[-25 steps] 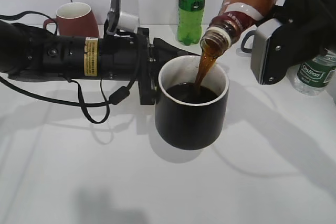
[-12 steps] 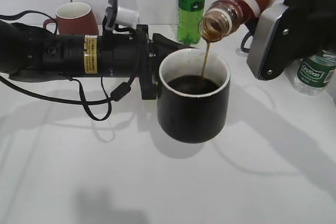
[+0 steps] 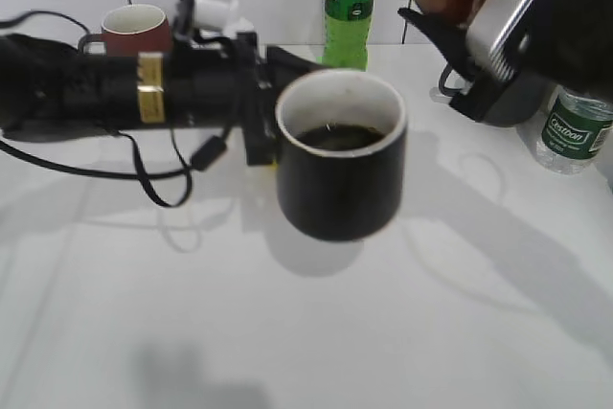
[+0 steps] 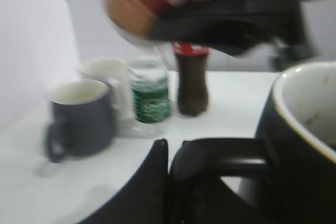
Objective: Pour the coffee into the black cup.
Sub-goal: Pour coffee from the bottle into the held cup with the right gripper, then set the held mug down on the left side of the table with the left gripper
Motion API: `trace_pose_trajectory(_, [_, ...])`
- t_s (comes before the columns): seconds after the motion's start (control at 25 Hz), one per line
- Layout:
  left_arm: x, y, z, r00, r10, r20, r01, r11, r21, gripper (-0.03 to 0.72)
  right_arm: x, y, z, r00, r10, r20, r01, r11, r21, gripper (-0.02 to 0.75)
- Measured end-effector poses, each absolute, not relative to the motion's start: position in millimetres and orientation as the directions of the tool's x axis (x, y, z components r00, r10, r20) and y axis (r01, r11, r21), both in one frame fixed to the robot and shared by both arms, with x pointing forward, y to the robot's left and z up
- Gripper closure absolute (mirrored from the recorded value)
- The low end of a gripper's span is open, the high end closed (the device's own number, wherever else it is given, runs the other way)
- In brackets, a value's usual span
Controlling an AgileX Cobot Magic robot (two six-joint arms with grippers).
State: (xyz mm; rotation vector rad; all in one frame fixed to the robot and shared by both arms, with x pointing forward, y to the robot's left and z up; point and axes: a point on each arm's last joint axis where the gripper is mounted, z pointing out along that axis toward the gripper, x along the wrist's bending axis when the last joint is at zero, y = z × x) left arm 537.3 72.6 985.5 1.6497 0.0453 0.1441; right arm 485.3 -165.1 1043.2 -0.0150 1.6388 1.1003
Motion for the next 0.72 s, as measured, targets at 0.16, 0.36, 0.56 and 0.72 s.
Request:
trace_pose_trajectory(0.16, [546.6, 94.8, 1002.1, 0.978, 0.179, 0.107, -0.095, -0.074, 0.993, 0.652, 484.8, -167.1, 1039.0, -0.567, 0.702, -0.431, -0.291, 0.319, 0.902, 0.203])
trace_pose_trajectory(0.36, [562.0, 139.0, 1017.3, 0.943, 0.304, 0.136, -0.12, -0.072, 0.99, 0.652, 486.9, -173.1, 1030.3, -0.575, 0.794, -0.196, -0.079, 0.184, 0.98, 0.203])
trace_pose_trajectory(0.56, [565.5, 192.3, 1017.2, 0.887, 0.446, 0.119, -0.087, -0.09, 0.992, 0.652, 487.6, -174.1, 1029.1, -0.568, 0.806, -0.169, -0.051, 0.171, 0.984, 0.203])
trace_pose_trajectory(0.72, [565.4, 226.3, 1006.6, 0.836, 0.543, 0.074, -0.028, -0.092, 0.995, 0.652, 488.1, -174.9, 1029.2, -0.56, 0.814, -0.154, -0.042, 0.158, 0.987, 0.203])
